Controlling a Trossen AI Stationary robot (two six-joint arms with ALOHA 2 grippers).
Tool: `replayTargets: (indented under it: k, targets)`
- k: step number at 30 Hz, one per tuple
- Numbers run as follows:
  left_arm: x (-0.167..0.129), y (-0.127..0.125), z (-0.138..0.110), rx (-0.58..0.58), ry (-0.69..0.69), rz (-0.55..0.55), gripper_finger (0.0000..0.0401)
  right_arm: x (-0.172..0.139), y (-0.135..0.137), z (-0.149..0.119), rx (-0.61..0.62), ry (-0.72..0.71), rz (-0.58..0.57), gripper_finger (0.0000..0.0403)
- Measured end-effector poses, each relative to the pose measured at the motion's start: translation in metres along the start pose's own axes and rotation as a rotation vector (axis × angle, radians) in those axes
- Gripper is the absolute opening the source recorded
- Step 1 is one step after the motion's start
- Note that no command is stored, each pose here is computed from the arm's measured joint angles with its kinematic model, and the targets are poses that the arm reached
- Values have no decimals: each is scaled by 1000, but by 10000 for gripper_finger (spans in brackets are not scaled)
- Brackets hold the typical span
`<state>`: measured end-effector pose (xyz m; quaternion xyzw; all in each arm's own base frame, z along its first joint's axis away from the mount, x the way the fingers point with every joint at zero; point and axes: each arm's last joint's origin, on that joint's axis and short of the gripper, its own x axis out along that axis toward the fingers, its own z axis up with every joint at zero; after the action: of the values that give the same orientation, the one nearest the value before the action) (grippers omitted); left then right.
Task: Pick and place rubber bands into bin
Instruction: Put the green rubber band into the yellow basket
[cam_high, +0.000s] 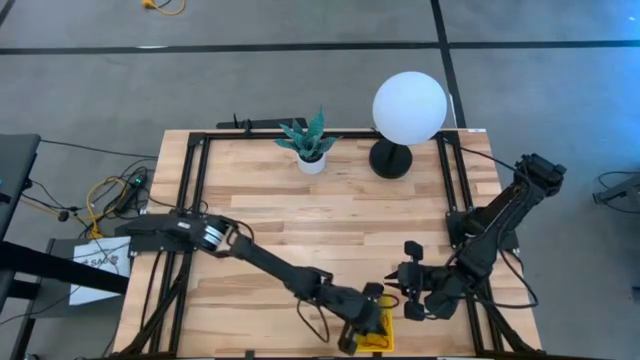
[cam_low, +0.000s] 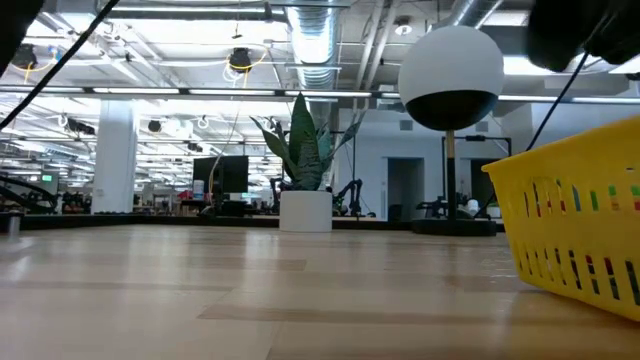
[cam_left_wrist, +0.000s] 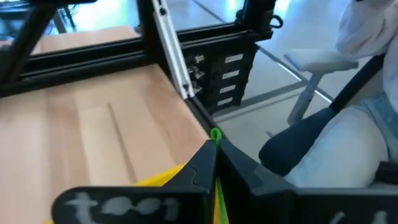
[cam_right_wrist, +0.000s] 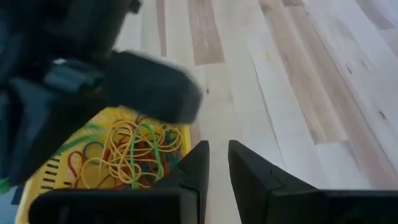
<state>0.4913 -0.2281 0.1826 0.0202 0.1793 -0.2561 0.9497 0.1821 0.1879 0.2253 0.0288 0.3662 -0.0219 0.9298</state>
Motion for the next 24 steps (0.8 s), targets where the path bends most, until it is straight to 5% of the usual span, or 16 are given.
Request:
replayTargets:
  k: [16,24]
  targets:
    - [8,7,-14,-99,117,51,2,2,-1,1,7,2,-3,56]
    - [7,8,-16,-119,144,48,50,7,-7,6,33,7,-22,56]
